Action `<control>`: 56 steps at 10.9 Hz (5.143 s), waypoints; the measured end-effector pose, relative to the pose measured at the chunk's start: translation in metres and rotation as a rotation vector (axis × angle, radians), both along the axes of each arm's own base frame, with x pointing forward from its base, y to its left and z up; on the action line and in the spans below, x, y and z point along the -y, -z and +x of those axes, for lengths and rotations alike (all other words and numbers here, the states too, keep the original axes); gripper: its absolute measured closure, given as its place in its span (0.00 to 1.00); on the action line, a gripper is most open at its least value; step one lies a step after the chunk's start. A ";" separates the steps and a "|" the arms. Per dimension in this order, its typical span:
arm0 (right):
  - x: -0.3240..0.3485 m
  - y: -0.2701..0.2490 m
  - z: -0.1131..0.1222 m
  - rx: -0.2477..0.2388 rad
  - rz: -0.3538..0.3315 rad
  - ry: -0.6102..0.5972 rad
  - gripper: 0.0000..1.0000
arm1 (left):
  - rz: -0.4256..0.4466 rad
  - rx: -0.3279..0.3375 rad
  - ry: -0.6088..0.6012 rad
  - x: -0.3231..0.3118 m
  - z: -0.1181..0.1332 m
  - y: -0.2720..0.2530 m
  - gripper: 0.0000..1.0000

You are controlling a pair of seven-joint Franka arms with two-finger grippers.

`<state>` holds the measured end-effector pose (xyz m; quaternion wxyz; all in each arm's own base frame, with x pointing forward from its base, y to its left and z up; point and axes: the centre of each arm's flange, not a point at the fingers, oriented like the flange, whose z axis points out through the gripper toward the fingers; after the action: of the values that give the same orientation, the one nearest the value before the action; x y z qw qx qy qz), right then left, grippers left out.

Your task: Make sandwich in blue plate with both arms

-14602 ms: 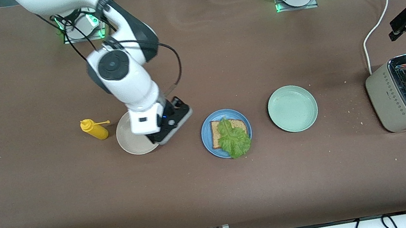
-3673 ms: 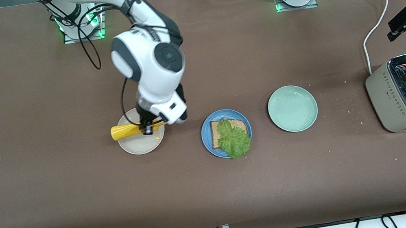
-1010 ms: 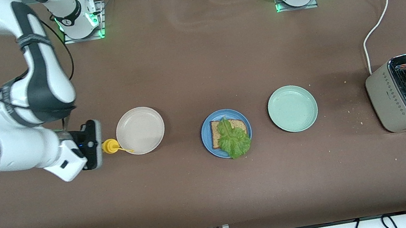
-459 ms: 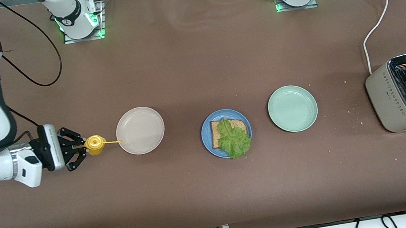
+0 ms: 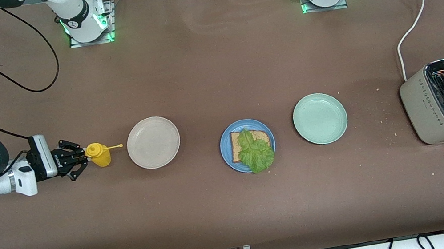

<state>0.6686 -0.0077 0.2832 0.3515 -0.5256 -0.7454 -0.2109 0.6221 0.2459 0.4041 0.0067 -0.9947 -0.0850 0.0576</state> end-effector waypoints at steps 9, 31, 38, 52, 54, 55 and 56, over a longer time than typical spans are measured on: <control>0.033 0.106 -0.031 -0.058 0.238 0.036 0.89 | 0.000 -0.004 -0.002 -0.012 0.000 0.014 0.63; 0.095 -0.117 -0.007 -0.393 -0.388 0.458 0.00 | -0.062 -0.020 0.100 0.035 -0.031 -0.148 0.93; 0.082 -0.171 -0.019 -0.534 -0.643 0.640 0.00 | -0.274 -0.046 0.156 0.173 0.015 -0.105 0.93; 0.013 -0.325 -0.158 -0.549 -0.983 1.579 0.00 | -0.749 -0.092 0.098 0.534 0.043 0.073 0.93; 0.015 -0.333 -0.157 -0.531 -0.991 1.611 0.00 | -0.731 -0.059 0.084 0.550 0.043 0.096 0.93; 0.016 -0.335 -0.156 -0.531 -0.988 1.620 0.00 | -0.721 -0.044 0.079 0.555 0.044 0.105 0.93; 0.019 -0.334 -0.153 -0.535 -0.989 1.625 0.00 | -0.712 -0.032 0.072 0.559 0.044 0.114 0.93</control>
<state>0.5152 -0.0265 0.6172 -0.0025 -0.9957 -0.0580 0.0726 0.6663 -0.3133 0.2897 -0.3368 -0.9361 -0.0243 0.0990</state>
